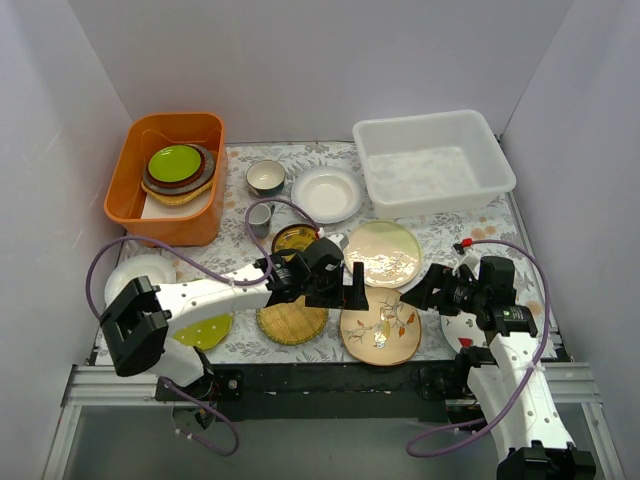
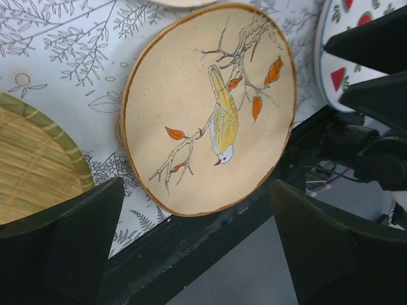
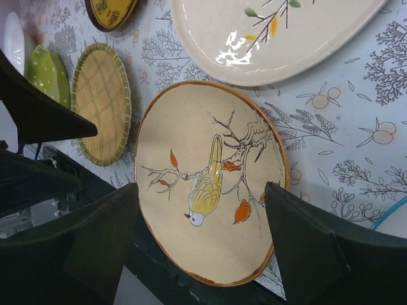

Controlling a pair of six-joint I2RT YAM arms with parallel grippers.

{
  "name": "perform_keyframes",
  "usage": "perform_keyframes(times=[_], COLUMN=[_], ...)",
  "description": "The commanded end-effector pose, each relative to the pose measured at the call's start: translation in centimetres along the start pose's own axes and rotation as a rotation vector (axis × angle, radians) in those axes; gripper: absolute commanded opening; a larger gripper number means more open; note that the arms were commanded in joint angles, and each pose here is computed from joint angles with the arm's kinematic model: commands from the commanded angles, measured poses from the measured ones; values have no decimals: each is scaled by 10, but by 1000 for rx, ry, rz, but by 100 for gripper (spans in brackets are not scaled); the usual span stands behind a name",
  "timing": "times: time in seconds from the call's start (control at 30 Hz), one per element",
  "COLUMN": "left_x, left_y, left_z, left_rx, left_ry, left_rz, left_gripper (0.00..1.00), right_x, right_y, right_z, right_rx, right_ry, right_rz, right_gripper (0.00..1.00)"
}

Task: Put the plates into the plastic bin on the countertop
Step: Pick up the plate from the corner of the board.

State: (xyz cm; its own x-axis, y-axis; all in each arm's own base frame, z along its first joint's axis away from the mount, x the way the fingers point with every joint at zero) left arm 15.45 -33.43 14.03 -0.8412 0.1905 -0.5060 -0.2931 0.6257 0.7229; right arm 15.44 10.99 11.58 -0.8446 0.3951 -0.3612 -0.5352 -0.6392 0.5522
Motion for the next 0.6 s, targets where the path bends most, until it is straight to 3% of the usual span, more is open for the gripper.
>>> perform_keyframes(times=[0.0, 0.17, 0.57], left_x=[-24, -40, -16], left_y=[5, 39, 68], left_z=[-6, -12, 4], left_rx=[-49, -22, 23], left_ry=[34, 25, 141], left_rz=[-96, -205, -262], left_gripper=[98, 98, 98], right_x=[-7, -1, 4], right_y=[5, 6, 14], right_z=[9, 7, 2], right_rx=[-27, -19, 58], right_ry=[43, 11, -20], right_rz=[-60, -41, -36], right_gripper=[87, 86, 84])
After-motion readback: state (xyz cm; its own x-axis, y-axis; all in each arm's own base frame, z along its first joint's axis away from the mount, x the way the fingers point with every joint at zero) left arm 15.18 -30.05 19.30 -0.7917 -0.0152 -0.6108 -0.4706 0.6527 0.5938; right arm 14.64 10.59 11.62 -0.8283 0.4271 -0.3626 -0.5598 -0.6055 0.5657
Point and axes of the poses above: each gripper's point midway between its finger pads, its own y axis back along the fingers, its own z axis along the line the jaws close on, x = y × z, the point moved 2 cm from there along y, back along the fingers, and after that the axes turned 11 degrees about -y, right-handed, at the moved point
